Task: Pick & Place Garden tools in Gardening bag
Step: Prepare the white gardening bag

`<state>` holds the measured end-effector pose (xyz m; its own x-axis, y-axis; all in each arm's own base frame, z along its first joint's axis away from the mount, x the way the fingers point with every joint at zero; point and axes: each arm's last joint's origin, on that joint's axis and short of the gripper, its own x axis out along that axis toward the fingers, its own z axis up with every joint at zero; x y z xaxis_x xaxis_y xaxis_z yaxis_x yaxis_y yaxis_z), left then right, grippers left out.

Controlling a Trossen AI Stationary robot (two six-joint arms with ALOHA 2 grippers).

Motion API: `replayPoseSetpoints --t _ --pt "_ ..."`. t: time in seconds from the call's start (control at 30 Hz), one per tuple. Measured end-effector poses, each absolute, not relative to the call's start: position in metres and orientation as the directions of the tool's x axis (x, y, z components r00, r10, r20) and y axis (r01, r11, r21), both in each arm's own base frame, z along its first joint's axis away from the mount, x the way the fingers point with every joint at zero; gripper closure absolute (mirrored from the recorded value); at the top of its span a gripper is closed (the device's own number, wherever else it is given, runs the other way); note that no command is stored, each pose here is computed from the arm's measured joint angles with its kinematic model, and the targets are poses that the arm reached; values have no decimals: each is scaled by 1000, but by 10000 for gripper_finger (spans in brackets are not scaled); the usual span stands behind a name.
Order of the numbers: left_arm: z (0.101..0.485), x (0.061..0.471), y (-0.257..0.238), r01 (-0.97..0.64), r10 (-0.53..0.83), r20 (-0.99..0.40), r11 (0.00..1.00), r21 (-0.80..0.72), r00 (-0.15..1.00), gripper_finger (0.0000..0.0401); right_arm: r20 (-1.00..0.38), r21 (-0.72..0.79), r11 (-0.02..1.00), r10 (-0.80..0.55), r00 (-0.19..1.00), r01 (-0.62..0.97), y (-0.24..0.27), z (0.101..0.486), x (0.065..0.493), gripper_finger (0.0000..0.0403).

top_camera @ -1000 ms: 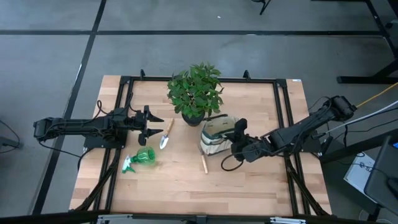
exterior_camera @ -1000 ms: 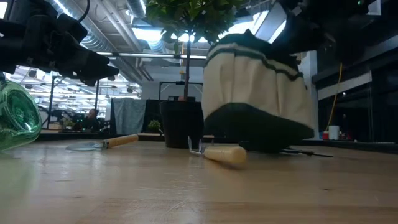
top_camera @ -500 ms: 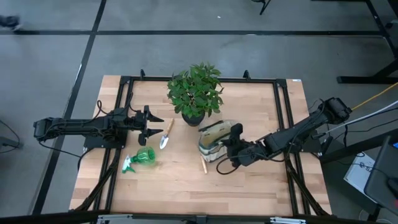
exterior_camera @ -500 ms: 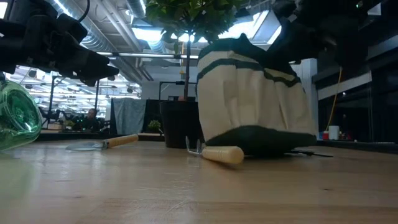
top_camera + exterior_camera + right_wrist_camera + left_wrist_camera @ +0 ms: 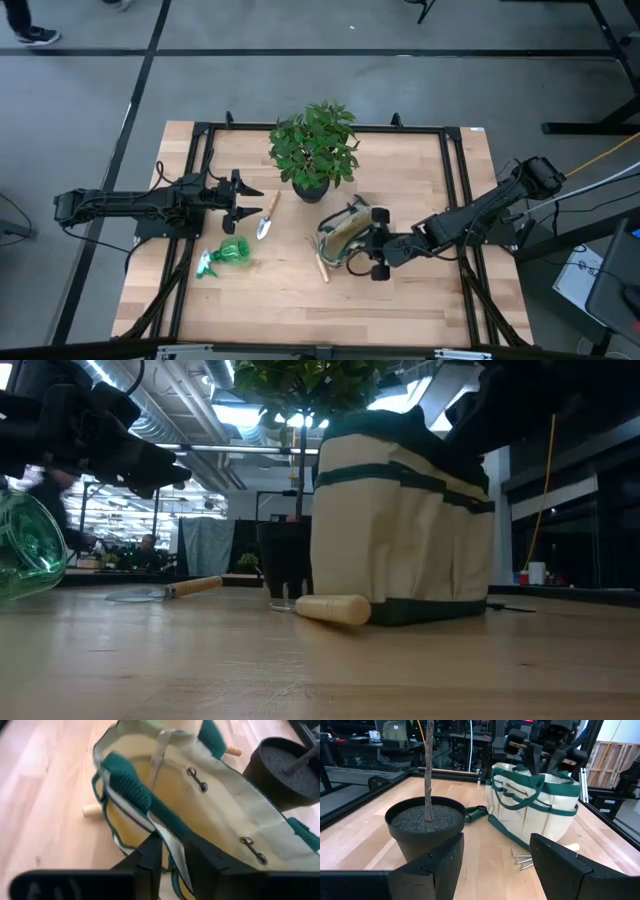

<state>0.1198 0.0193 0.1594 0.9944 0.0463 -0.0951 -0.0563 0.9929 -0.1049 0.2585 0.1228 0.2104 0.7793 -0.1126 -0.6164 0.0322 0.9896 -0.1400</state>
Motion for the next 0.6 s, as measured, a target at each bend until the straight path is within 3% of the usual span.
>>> replayPoseSetpoints --t 0.27,0.6 --pt "160 120 19 -56 46 -95 993 -105 994 177 -571 23 994 -77 817 110 122 224 256 249" --pt "159 120 19 -56 46 -95 993 -105 994 177 -534 200 979 148 833 -45 121 251 241 226"
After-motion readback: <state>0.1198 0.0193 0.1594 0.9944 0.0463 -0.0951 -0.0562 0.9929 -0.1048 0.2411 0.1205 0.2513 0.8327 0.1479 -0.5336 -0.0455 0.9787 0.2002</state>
